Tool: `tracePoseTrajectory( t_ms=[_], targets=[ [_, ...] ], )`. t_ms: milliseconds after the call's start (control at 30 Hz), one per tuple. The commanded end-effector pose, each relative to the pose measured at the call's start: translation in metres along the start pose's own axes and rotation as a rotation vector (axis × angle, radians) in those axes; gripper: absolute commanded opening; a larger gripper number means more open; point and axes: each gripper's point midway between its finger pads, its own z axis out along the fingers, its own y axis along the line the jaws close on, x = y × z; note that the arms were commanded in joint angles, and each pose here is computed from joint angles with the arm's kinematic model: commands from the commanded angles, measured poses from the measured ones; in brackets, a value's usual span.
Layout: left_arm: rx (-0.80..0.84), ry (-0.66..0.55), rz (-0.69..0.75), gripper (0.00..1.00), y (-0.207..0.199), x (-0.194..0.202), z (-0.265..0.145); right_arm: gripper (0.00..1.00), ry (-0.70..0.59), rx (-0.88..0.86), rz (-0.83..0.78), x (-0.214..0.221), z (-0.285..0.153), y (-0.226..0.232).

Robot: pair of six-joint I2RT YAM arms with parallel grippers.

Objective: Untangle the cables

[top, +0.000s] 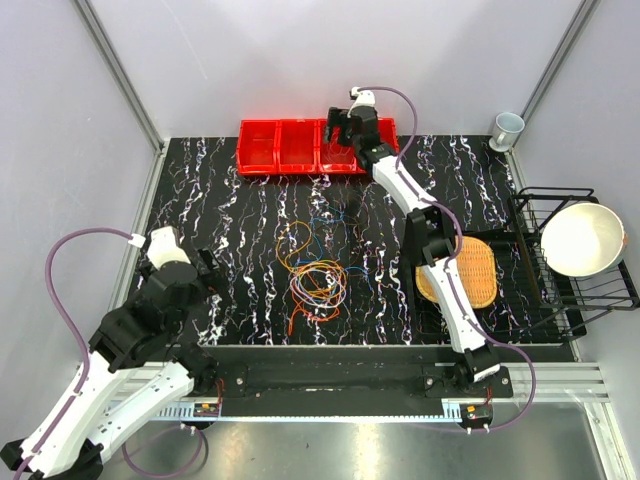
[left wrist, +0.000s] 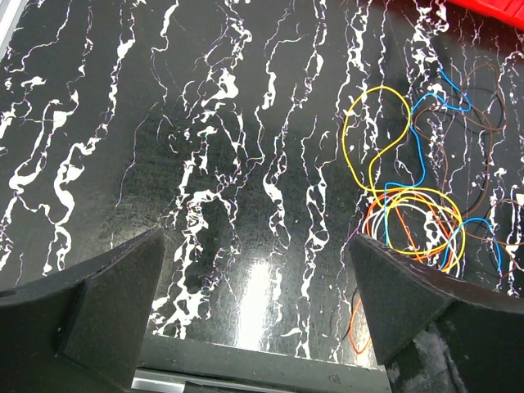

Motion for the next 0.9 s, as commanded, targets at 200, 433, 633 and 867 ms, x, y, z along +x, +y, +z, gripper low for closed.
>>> tracePoseTrajectory(
  t_ms=[200, 433, 633, 867],
  targets=[
    [0.021, -0.037, -0.029, 0.99, -0.003, -0.007, 0.0, 1.0, -0.053, 0.121, 0.07, -0.106, -0.093, 0.007],
    [0.023, -0.041, -0.034, 0.99, -0.003, -0.008, -0.001, 1.0, 0.009, 0.157, 0.149, -0.112, -0.157, 0.006],
    [0.012, -0.04, -0.02, 0.99, -0.003, -0.006, 0.003, 1.0, 0.053, 0.203, 0.185, -0.089, -0.228, 0.005],
    [-0.127, -0.079, 0.05, 0.96, 0.015, -0.013, 0.013, 1.0, 0.291, 0.193, 0.215, -0.028, -0.307, 0.002]
  ],
)
